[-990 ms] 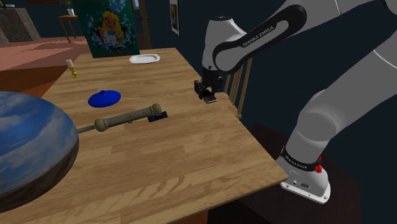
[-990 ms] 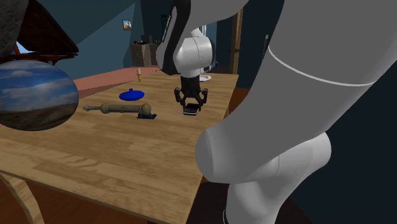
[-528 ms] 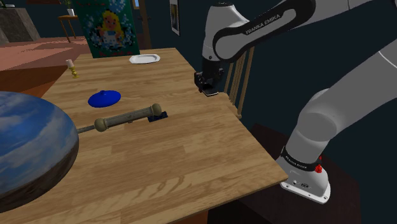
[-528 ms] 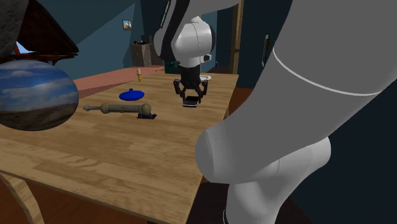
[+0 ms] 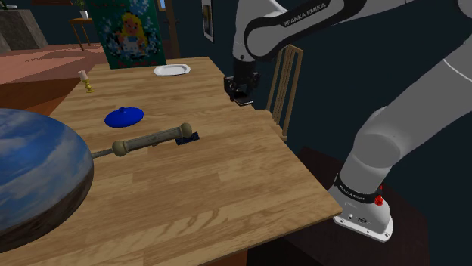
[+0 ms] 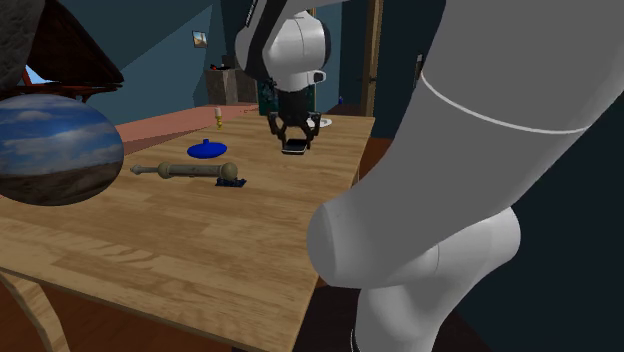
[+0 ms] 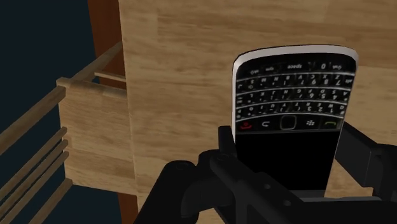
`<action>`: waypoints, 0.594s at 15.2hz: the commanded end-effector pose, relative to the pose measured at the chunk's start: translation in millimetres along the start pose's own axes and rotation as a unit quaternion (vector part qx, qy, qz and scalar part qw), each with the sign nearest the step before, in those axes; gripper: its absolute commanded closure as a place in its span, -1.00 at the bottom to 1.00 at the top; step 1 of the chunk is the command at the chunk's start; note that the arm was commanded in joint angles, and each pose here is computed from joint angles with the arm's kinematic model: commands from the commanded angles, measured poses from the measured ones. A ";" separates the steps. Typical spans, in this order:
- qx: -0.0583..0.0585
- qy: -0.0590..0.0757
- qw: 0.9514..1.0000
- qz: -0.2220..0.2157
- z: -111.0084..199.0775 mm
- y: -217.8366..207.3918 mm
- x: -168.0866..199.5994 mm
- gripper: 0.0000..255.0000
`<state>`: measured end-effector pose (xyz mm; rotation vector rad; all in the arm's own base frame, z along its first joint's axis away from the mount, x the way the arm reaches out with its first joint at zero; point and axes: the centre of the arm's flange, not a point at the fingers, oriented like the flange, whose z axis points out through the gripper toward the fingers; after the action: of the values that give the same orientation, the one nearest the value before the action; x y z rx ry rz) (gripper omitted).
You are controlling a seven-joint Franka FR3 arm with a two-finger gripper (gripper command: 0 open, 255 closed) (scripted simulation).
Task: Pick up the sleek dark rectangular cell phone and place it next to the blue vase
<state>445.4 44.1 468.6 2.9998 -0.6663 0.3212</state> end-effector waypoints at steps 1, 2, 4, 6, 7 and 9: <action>0.000 0.000 1.000 0.000 2.9 -17.3 18.5 1.00; 0.000 0.000 1.000 0.000 4.9 -26.4 27.9 1.00; 0.000 0.000 1.000 0.000 8.9 -44.6 46.6 1.00; 0.000 0.000 1.000 0.000 12.8 -62.8 65.3 1.00; 0.000 0.000 1.000 0.000 14.8 -71.9 74.7 1.00; 0.000 0.000 1.000 0.000 18.8 -90.0 93.4 1.00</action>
<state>555.2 81.3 470.7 3.0002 -0.6651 0.3192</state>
